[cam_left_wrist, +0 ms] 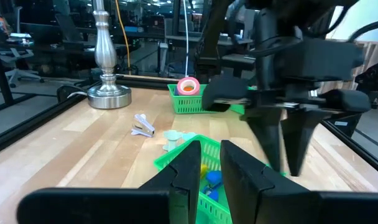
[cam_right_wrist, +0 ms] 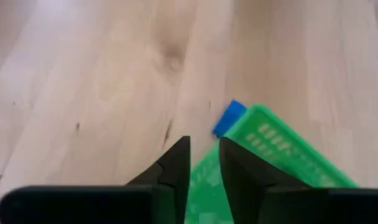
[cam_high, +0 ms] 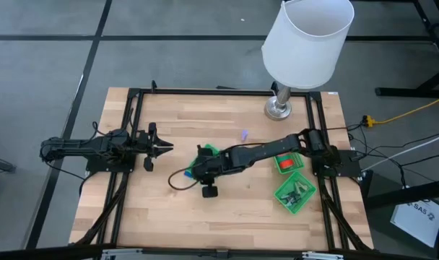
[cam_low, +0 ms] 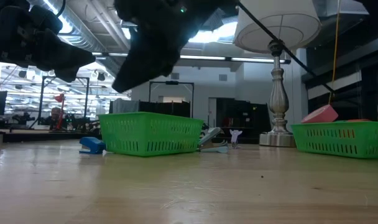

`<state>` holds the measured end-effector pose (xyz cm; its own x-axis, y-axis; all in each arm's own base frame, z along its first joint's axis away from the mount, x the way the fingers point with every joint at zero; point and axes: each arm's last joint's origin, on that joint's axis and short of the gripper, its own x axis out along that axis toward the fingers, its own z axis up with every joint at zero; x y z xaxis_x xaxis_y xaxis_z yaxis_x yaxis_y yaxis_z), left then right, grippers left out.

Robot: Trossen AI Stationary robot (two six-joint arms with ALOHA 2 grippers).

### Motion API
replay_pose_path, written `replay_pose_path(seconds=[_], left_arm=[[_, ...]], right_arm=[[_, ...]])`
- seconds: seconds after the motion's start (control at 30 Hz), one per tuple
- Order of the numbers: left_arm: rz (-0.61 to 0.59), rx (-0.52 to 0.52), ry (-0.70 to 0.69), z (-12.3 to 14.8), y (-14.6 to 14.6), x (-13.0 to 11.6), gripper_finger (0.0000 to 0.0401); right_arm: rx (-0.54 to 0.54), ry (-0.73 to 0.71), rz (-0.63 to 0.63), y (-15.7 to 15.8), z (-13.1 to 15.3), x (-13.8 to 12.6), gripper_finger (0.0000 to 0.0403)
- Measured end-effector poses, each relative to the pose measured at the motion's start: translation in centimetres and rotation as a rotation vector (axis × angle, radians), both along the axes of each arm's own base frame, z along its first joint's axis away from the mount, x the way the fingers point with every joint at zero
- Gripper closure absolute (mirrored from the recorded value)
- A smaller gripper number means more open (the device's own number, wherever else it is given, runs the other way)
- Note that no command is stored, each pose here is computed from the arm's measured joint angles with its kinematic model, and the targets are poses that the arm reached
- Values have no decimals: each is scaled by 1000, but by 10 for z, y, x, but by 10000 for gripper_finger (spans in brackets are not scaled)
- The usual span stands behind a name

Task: Pick and place Stapler, Stapler remover, tape
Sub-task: Move the center green bin to the top left of the table

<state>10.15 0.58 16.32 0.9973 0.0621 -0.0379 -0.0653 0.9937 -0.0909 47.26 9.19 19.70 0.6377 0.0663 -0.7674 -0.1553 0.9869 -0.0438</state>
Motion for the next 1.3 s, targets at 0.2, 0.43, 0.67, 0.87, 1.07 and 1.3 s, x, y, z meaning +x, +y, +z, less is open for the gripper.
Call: replay_pose_path(seconds=[0.2, 0.43, 0.67, 0.87, 1.07, 1.3], left_arm=[[0, 0, 0, 0, 0, 0, 343], [0, 0, 0, 0, 0, 0, 343], [0, 0, 0, 0, 0, 0, 343], [0, 0, 0, 0, 0, 0, 343], [0, 0, 0, 0, 0, 0, 343], [0, 0, 0, 0, 0, 0, 343]], right_arm=[[-14, -15, 61, 0, 1, 1, 387], [62, 44, 177, -3, -15, 3, 392], [156, 133, 159, -7, -25, 0, 394], [153, 207, 36, -16, -31, -4, 399], [35, 253, -165, -32, -34, -8, 395], [-104, 249, -286, -54, -35, -9, 394]])
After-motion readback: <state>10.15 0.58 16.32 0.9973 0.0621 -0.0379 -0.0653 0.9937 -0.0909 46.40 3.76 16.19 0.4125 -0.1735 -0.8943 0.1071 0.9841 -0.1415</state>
